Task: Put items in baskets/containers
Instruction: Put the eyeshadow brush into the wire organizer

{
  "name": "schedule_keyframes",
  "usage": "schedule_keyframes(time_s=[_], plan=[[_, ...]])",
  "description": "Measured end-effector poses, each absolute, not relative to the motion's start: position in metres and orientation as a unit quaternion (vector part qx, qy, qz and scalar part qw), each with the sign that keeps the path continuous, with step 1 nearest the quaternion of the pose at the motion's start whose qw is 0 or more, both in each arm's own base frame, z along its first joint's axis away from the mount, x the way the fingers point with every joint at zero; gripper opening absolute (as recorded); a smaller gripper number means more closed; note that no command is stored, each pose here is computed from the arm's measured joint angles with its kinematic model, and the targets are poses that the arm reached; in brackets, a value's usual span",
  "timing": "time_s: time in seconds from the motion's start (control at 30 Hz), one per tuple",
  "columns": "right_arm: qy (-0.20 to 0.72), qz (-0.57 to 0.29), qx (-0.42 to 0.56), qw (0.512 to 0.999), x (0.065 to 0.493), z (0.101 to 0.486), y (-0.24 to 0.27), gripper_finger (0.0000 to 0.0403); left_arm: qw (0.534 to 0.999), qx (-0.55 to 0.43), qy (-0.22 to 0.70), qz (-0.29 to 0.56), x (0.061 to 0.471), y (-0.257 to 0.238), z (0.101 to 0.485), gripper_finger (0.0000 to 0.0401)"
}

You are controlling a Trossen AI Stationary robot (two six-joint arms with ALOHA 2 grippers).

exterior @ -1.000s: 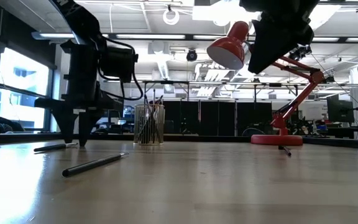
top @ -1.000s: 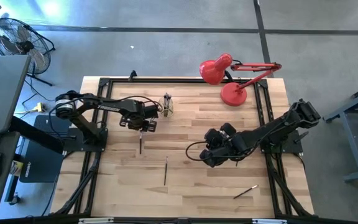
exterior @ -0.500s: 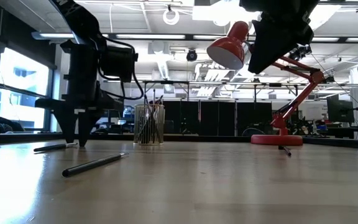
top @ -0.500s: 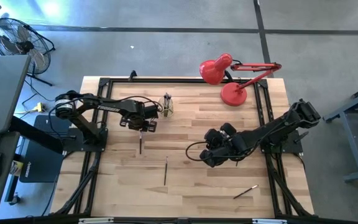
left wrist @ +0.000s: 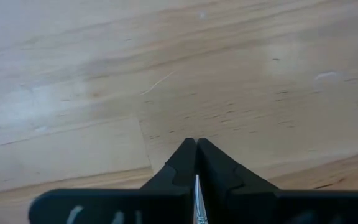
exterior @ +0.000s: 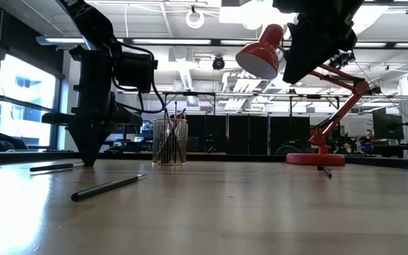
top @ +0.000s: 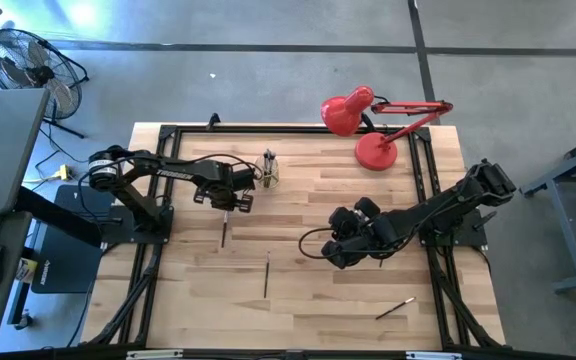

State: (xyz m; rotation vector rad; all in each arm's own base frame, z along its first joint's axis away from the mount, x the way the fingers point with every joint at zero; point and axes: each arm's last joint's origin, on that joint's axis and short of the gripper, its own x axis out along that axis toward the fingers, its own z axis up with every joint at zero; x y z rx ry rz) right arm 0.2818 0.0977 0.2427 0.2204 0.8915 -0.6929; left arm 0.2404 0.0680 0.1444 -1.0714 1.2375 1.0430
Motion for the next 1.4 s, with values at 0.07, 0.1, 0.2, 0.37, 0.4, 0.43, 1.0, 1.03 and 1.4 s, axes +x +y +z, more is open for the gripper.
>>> schedule_keyframes(time_s=[0.07, 0.1, 0.2, 0.37, 0.4, 0.43, 1.0, 1.03, 1.4], plan=[[0.421, -0.328, 0.104, 0.839, 0.282, 0.243, 0.098, 0.0087, 0.564, -0.457, 0.527, 0.442, 0.24, 0.068, 0.144, 0.0003], [0.422, -0.328, 0.104, 0.839, 0.282, 0.243, 0.098, 0.0087, 0.564, -0.458, 0.528, 0.44, 0.241, 0.068, 0.145, 0.0003], [0.422, -0.328, 0.103, 0.839, 0.282, 0.243, 0.098, 0.0087, 0.568, -0.452, 0.533, 0.435, 0.244, 0.065, 0.148, 0.0002], [0.426, -0.33, 0.1, 0.836, 0.281, 0.242, 0.097, 0.0087, 0.599, -0.441, 0.519, 0.42, 0.256, 0.057, 0.168, 0.0001], [0.427, -0.33, 0.099, 0.836, 0.28, 0.242, 0.097, 0.0087, 0.606, -0.436, 0.516, 0.42, 0.258, 0.055, 0.171, 0.0001], [0.428, -0.33, 0.098, 0.836, 0.28, 0.242, 0.097, 0.0087, 0.609, -0.431, 0.516, 0.421, 0.257, 0.053, 0.177, 0.0001], [0.42, -0.293, 0.197, 0.836, 0.237, 0.201, 0.087, 0.0027, 0.808, -0.339, 0.292, 0.384, 0.248, 0.038, 0.292, 0.0], [0.409, -0.277, 0.215, 0.843, 0.231, 0.197, 0.086, 0.0016, 0.824, -0.329, 0.275, 0.37, 0.249, 0.038, 0.298, 0.0], [0.183, -0.127, 0.37, 0.902, 0.182, 0.165, 0.073, 0.0014, 0.913, -0.228, 0.18, 0.285, 0.258, 0.076, 0.326, 0.0]])
